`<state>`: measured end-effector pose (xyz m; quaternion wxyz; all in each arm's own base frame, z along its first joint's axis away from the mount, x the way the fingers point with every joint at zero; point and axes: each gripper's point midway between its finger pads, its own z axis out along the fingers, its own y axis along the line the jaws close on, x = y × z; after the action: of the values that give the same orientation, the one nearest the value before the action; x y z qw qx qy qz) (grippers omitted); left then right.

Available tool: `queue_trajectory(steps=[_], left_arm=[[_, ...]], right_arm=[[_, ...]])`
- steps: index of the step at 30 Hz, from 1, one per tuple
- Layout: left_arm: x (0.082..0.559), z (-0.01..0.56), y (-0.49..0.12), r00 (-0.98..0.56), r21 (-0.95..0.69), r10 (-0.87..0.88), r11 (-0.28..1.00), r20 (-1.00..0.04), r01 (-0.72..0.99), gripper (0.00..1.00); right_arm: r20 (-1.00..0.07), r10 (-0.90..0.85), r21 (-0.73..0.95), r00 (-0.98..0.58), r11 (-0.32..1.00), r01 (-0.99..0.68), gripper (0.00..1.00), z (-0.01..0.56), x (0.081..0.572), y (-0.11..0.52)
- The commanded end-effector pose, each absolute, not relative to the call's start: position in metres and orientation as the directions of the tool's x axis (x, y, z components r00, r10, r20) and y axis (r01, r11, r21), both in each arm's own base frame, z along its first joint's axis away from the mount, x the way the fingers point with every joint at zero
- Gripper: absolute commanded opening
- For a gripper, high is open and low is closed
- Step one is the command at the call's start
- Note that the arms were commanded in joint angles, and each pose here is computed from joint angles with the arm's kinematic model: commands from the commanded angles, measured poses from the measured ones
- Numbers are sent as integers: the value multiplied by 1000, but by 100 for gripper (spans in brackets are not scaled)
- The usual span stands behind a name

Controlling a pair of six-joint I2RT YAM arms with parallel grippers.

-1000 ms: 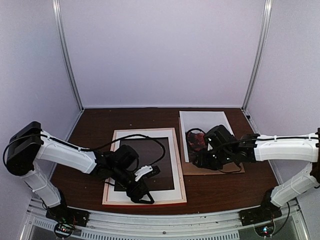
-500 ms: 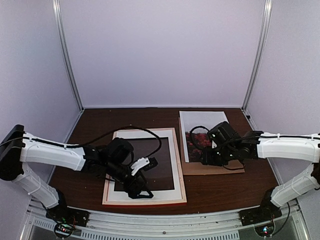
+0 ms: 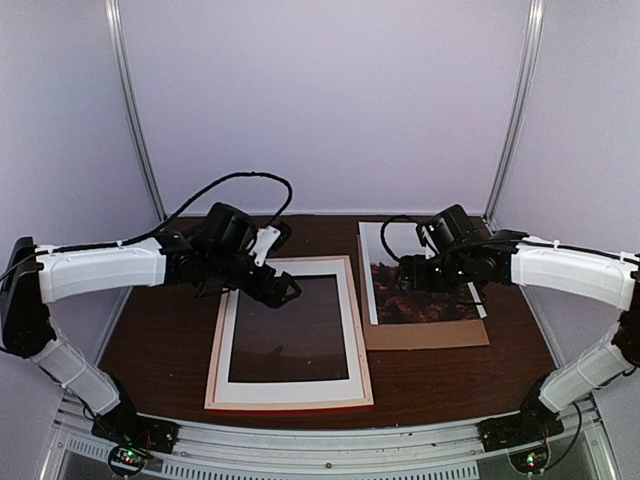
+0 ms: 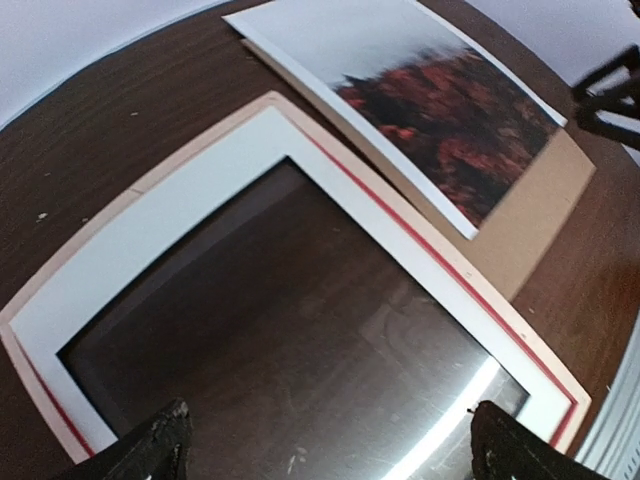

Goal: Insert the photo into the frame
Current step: Press the mat board against the glass panel.

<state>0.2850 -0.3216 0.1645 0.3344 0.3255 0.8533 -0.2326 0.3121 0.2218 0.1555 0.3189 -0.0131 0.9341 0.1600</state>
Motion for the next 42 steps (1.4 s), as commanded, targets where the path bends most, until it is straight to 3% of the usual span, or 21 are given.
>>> queue_trajectory(steps=[1,18,35,42], left_arm=[[334,158,-293,-648,-163,320,804,-691,571,98],[447,85,-283,-797,-270,218,863,-563,427,98],[437,31,-285,-852,-310,223,863,-474,398,97],[432,59,-280,-824,-309,201,859,-530,409,97]], right_arm=[[-627,20,229,-779,960,-161,82,160,331,217],[-591,-5,223,-807,960,-169,82,138,372,220],[-566,12,224,-824,965,-139,81,127,370,211],[-564,53,214,-824,973,-83,82,130,370,183]])
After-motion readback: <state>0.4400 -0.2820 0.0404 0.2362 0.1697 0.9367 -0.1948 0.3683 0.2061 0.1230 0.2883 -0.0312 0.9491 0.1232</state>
